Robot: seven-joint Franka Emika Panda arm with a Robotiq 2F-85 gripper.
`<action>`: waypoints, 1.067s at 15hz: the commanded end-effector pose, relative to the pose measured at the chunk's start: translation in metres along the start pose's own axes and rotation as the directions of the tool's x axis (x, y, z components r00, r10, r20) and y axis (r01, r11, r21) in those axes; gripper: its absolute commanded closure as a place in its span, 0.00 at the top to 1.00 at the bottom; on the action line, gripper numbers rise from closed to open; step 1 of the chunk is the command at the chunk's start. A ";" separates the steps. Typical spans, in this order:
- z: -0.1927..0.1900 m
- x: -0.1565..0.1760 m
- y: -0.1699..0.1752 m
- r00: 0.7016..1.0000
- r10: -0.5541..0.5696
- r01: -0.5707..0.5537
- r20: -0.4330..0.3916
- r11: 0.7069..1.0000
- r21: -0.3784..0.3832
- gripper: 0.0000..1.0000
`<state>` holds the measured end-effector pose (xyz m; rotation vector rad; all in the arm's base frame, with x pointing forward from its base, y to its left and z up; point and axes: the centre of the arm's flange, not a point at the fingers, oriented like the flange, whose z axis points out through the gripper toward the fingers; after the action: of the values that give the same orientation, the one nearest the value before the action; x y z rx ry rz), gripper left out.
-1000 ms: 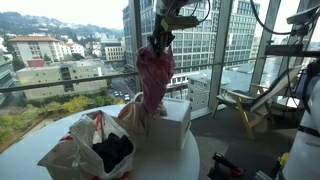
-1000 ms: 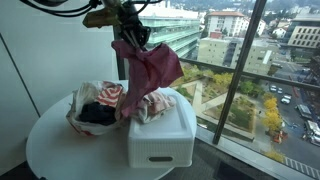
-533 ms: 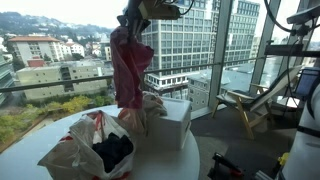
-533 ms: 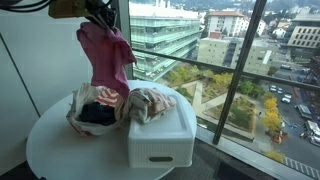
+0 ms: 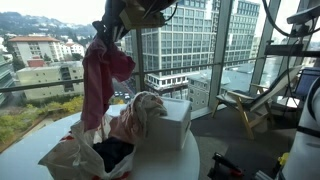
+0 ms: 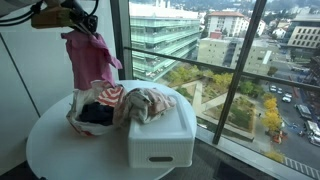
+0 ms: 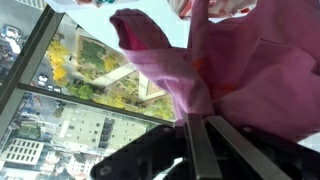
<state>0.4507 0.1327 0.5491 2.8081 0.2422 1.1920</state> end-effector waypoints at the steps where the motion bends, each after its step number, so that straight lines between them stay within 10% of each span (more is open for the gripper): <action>1: 0.025 -0.015 0.004 0.999 -0.009 0.010 0.038 1.000 -0.014 0.01; 9: 0.084 -0.061 0.048 0.980 -0.003 0.022 0.201 0.995 -0.092 0.01; 16: 0.126 -0.086 -0.011 0.941 -0.224 0.225 0.252 0.974 0.026 0.01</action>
<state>0.4760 0.0975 0.4051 2.8268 0.3658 0.7487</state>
